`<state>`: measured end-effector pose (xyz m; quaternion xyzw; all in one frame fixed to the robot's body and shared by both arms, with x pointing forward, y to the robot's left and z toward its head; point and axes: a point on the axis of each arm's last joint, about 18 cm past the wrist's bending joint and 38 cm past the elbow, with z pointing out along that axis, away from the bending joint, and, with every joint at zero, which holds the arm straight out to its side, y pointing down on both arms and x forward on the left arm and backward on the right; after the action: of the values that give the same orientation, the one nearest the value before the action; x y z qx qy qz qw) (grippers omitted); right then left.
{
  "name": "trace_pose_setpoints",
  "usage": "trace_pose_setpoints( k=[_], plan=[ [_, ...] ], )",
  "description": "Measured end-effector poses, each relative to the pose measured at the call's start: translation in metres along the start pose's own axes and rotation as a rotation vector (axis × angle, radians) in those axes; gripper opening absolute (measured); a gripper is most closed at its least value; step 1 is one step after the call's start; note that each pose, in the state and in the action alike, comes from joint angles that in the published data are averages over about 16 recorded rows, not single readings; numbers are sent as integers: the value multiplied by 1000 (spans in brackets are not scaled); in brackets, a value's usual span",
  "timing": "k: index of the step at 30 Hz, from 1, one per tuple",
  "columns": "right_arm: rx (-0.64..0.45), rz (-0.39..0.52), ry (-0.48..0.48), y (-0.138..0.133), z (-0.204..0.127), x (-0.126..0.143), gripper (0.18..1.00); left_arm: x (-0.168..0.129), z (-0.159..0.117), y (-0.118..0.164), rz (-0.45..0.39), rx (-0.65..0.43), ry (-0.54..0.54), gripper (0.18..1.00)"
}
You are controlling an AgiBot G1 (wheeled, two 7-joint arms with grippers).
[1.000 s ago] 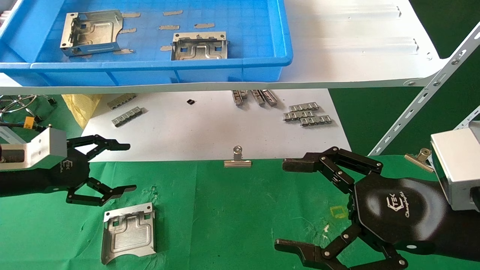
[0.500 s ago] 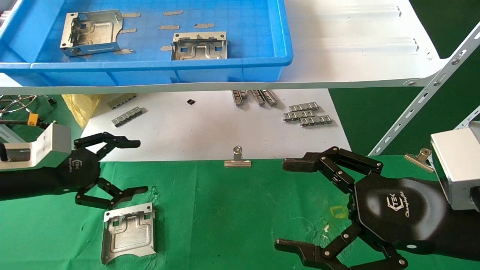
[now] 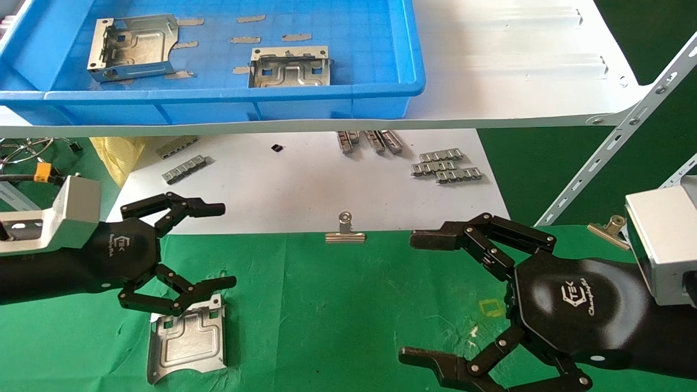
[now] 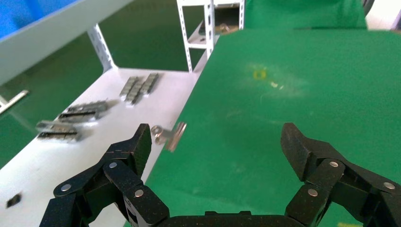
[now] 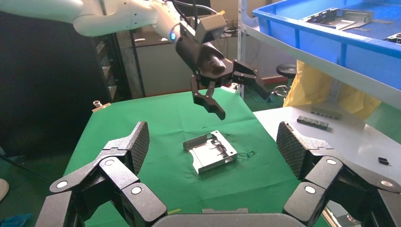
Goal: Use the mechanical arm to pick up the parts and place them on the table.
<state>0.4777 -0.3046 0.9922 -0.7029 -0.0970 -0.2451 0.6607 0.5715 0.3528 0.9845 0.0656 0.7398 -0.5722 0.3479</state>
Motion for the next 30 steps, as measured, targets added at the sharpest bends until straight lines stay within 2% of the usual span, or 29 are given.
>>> trace_pose_setpoints(
  k=[30],
  plan=[
    [0,0,0,0,0,0,1001,71,5,-62,-107,191,135,1001]
  ],
)
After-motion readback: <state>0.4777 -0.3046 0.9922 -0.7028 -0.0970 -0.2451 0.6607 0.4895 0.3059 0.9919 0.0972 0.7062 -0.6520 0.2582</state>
